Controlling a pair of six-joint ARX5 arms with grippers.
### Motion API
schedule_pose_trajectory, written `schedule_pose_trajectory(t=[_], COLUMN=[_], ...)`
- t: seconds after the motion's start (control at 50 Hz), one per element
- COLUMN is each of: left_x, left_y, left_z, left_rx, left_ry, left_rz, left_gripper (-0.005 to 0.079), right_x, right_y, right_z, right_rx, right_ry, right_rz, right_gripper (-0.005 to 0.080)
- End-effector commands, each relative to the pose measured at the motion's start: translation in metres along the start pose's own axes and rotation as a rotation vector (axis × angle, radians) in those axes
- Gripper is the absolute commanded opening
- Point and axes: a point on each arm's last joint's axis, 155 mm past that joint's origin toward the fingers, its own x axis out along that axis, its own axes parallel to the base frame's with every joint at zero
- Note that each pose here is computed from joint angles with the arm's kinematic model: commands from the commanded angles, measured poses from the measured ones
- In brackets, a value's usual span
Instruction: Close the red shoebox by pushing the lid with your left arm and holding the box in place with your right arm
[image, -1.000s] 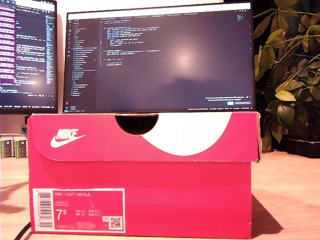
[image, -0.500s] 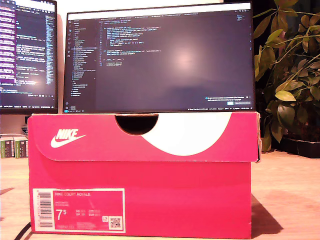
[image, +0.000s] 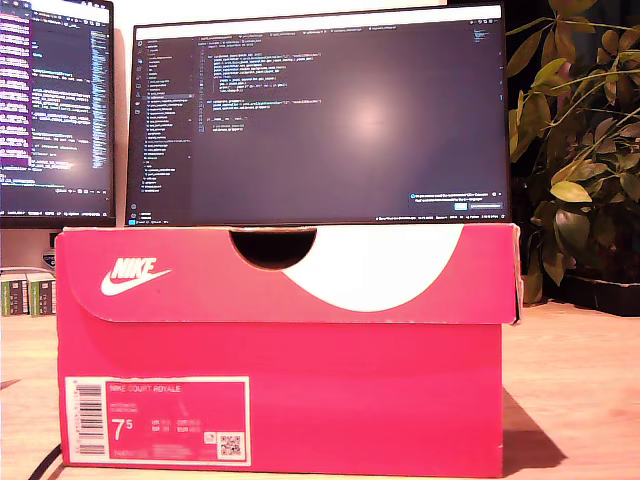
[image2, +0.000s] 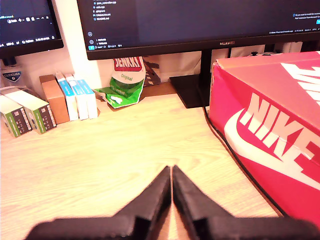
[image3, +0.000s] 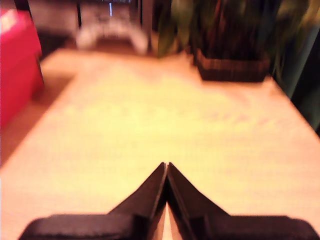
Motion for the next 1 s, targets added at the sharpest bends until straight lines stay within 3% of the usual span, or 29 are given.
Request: schedule_pose_trajectory(t=[0.0, 0.44, 0.98], left_x=[-0.001, -0.012, -0.032], left_y=[0.0, -0.011, 0.013], left_z=[-0.019, -0.065, -0.048], left_rx=[-0.014, -0.05, -0.043], left_ry=[0.043, 0.231, 0.141], left_rz=[0.0, -0.022, 0.092], left_gripper=[-0.0019, -0.0019, -0.0019], right_x=[0.002, 0.002, 0.002], right_y=[0.0, 0.0, 0.0], right_z=[-0.007, -0.007, -0.007], right_rx=[-0.001, -0.001, -0.001], right_ry=[0.012, 0.012, 0.012], right_rz=[-0.001, -0.001, -0.001], right_gripper=[-0.0012, -0.0012, -0.0012])
